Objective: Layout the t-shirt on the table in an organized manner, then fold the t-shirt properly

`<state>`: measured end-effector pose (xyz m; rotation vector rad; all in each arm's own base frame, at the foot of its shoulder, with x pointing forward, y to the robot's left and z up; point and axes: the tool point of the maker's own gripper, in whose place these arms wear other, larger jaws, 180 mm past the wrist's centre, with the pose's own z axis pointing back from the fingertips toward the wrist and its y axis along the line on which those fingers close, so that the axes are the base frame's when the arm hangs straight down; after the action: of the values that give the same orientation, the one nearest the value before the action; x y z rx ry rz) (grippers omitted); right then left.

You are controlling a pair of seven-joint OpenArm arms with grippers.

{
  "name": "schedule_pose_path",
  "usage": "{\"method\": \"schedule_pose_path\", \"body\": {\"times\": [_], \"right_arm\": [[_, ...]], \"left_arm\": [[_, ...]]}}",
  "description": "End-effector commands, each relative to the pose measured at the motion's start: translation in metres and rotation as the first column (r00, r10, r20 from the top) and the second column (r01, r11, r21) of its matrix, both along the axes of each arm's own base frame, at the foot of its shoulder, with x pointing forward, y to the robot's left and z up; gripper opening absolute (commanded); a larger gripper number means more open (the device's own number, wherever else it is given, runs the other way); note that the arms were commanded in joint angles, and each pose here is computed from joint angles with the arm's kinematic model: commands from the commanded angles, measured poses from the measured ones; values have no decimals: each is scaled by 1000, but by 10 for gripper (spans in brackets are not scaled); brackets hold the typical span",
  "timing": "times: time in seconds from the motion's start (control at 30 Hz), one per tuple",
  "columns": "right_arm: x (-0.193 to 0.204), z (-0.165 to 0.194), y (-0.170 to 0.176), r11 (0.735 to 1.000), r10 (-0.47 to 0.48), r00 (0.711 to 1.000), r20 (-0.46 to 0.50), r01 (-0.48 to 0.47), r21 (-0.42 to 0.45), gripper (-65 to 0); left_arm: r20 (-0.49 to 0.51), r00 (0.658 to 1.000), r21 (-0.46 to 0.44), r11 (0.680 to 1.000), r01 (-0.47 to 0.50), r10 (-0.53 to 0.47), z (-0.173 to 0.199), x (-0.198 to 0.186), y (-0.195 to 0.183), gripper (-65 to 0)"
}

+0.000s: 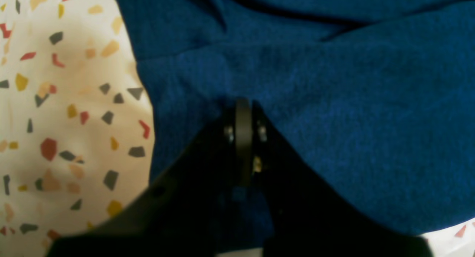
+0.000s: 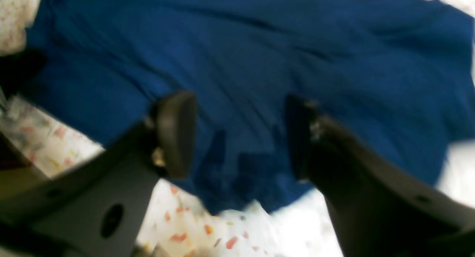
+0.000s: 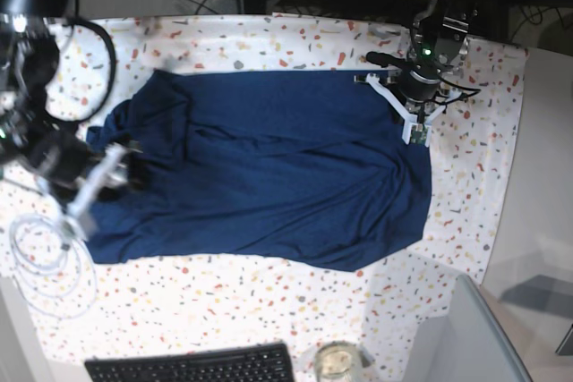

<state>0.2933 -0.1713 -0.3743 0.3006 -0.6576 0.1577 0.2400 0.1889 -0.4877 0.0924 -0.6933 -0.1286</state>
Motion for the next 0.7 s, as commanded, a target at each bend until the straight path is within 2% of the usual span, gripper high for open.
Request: {"method": "schedule_pose_path", "body": {"times": [0.0, 0.13, 0.37, 0.47, 0.53, 0.67], "right_arm": [[-1, 3, -7, 1000, -28, 1000, 10, 28, 5, -266], [-15, -26, -23, 993, -108, 992, -66, 110, 32, -263], [2, -67, -38, 972, -198, 973, -116, 210, 102, -266], [4, -74, -44, 967, -216, 968, -126, 230, 107, -282], [3, -74, -46, 967, -217, 968, -127, 230, 106, -360], [-5, -71, -49, 969, -215, 969, -119, 227, 94, -647]], "left_arm": [[-12, 1000, 19, 1000, -4, 4, 0, -2, 6, -650], [-8, 1000, 19, 1000, -4, 4, 1, 0, 6, -650], [-3, 1000, 16, 1000, -7, 7, 2, 3, 6, -650], [-9, 1000, 18, 1000, -6, 6, 1, 0, 6, -650], [-10, 1000, 18, 1000, -6, 6, 1, -1, 6, -650], [-19, 1000, 20, 1000, -8, 8, -2, -4, 7, -650]]}}
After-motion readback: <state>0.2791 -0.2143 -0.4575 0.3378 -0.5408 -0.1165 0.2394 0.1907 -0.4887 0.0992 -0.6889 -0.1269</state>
